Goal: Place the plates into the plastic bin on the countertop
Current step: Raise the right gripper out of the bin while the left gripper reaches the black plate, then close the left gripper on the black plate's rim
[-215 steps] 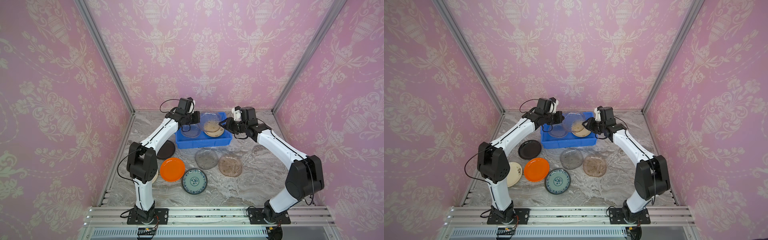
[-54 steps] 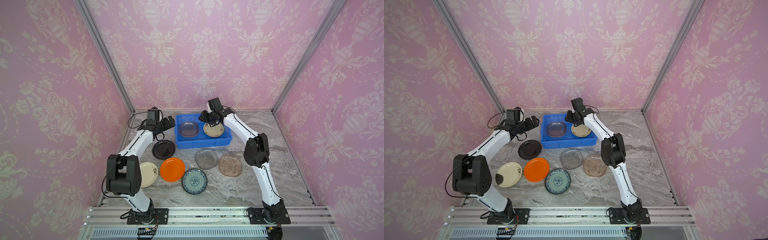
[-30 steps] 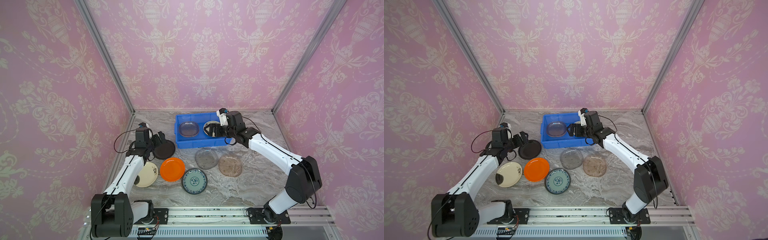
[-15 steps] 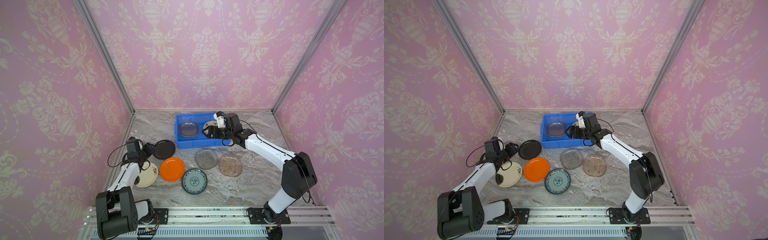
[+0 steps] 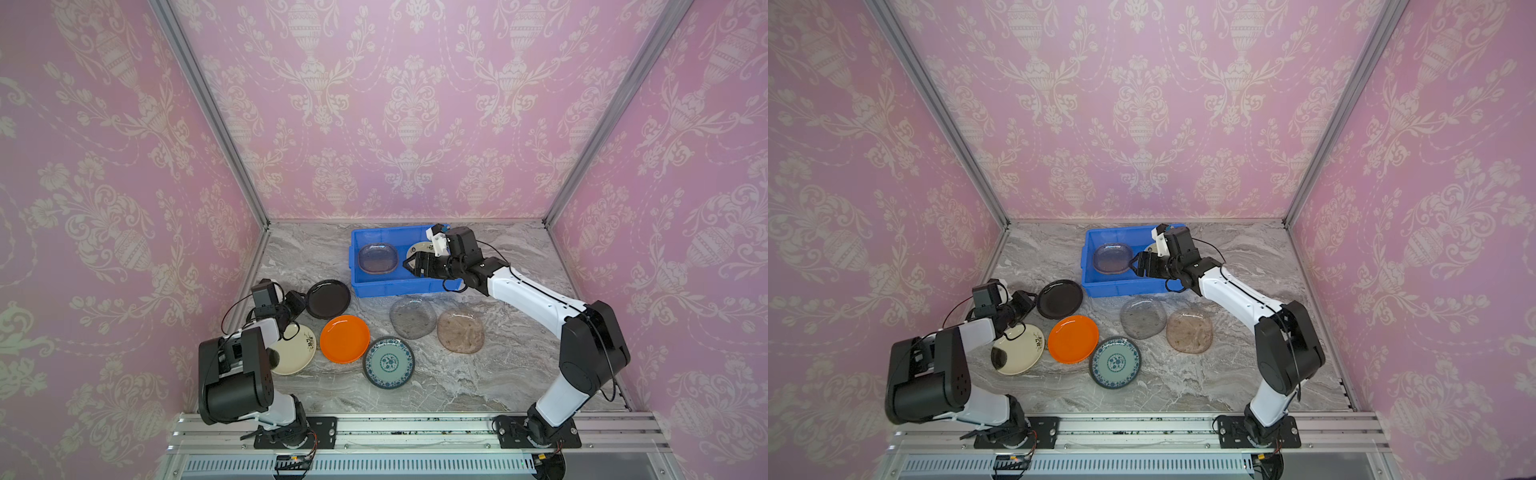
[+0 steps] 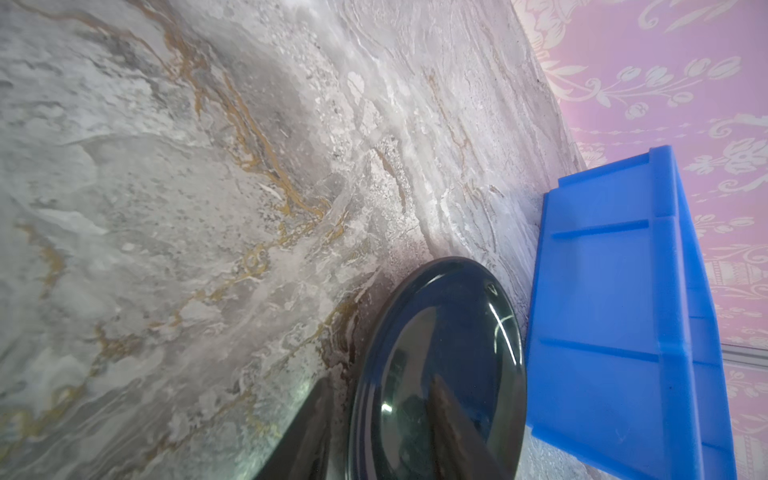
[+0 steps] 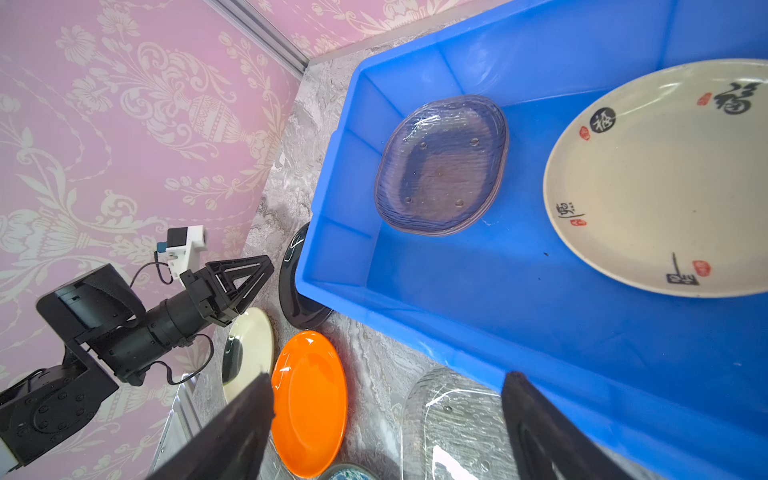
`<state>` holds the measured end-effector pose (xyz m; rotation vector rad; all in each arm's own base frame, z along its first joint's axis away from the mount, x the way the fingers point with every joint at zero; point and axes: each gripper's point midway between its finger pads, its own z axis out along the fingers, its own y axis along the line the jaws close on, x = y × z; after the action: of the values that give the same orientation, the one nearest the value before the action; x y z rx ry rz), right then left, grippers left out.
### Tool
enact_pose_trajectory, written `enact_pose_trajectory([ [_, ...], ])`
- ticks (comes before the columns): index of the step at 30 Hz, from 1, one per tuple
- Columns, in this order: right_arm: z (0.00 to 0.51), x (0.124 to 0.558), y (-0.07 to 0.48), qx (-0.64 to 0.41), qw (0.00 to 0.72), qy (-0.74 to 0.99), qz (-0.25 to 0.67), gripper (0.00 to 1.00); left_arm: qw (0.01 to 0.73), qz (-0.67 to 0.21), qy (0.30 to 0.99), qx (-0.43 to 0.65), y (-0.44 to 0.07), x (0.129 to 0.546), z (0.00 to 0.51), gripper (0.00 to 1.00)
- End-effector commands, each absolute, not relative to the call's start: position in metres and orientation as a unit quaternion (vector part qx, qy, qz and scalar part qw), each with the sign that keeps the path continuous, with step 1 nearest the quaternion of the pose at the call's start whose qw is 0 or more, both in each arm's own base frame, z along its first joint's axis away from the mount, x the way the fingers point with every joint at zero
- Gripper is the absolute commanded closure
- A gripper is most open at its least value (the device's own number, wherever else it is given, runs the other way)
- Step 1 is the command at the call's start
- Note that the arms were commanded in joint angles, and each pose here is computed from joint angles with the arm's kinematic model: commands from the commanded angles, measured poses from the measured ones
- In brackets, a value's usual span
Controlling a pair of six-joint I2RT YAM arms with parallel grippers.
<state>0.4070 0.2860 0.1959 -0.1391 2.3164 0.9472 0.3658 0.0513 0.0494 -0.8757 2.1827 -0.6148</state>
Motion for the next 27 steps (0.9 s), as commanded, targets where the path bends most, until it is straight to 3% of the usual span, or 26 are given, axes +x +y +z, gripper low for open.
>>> enact_pose_trajectory([
  [1,0.207,0.411,0.291,-0.05,0.313,0.873,0.369,0.13,0.364,-0.255,0.843,-0.302,0.05,0.38,0.058,0.61],
  [10,0.199,0.415,0.292,-0.047,0.307,0.878,0.364,0.12,0.337,-0.29,0.851,-0.281,0.041,0.388,0.046,0.7],
  [27,0.19,0.421,0.295,-0.046,0.297,0.884,0.357,0.12,0.299,-0.321,0.852,-0.286,0.033,0.393,0.031,0.78],
])
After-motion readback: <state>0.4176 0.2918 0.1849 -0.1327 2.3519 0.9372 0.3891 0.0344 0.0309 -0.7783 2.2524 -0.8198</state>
